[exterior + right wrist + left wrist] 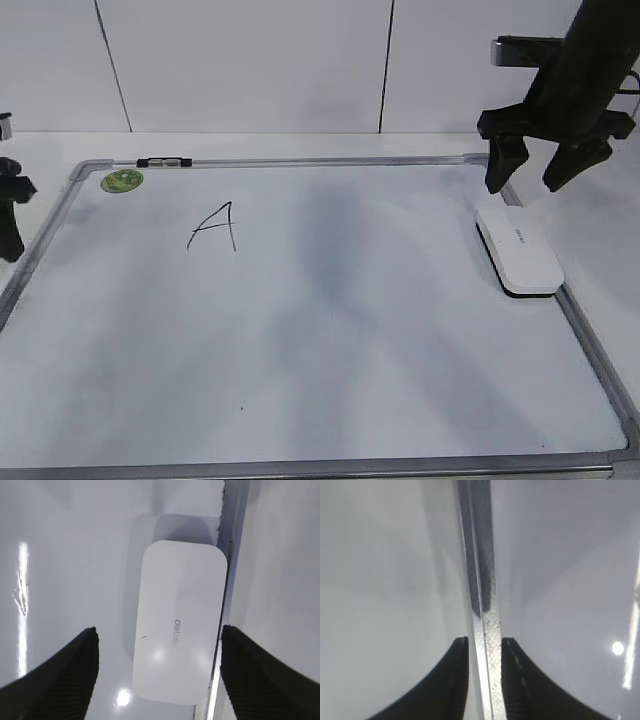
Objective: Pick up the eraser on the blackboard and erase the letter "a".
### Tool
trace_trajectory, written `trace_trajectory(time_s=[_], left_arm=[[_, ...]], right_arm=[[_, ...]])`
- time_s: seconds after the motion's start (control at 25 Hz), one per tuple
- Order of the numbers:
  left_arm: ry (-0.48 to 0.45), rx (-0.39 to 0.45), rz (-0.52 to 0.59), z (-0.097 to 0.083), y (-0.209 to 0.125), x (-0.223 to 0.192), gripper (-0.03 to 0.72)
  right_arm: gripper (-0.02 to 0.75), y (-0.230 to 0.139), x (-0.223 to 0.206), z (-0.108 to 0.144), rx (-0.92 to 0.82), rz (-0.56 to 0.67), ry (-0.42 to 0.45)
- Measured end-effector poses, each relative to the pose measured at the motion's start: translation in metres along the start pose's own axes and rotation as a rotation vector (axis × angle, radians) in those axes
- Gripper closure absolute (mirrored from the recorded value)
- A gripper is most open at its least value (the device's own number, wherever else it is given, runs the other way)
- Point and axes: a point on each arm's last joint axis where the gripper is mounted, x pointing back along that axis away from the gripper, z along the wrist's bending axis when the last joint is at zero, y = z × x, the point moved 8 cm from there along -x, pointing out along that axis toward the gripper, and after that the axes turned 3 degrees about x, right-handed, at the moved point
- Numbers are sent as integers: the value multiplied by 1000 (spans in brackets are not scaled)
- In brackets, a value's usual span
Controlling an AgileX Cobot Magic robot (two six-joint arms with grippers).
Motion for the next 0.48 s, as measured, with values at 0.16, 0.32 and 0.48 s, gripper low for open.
trace_trajectory(time_s=[0.16,0.32,0.48], left_arm=[[14,-5,-19,-1,12,23,384],[32,-9,-95,-5,23,55,344],[40,-10,-172,-12,20,91,340]], right_arm=[[148,0,2,1,7,-5,3],[148,0,11,1,14,-24,2],[148,1,34,3,20,-75,0]])
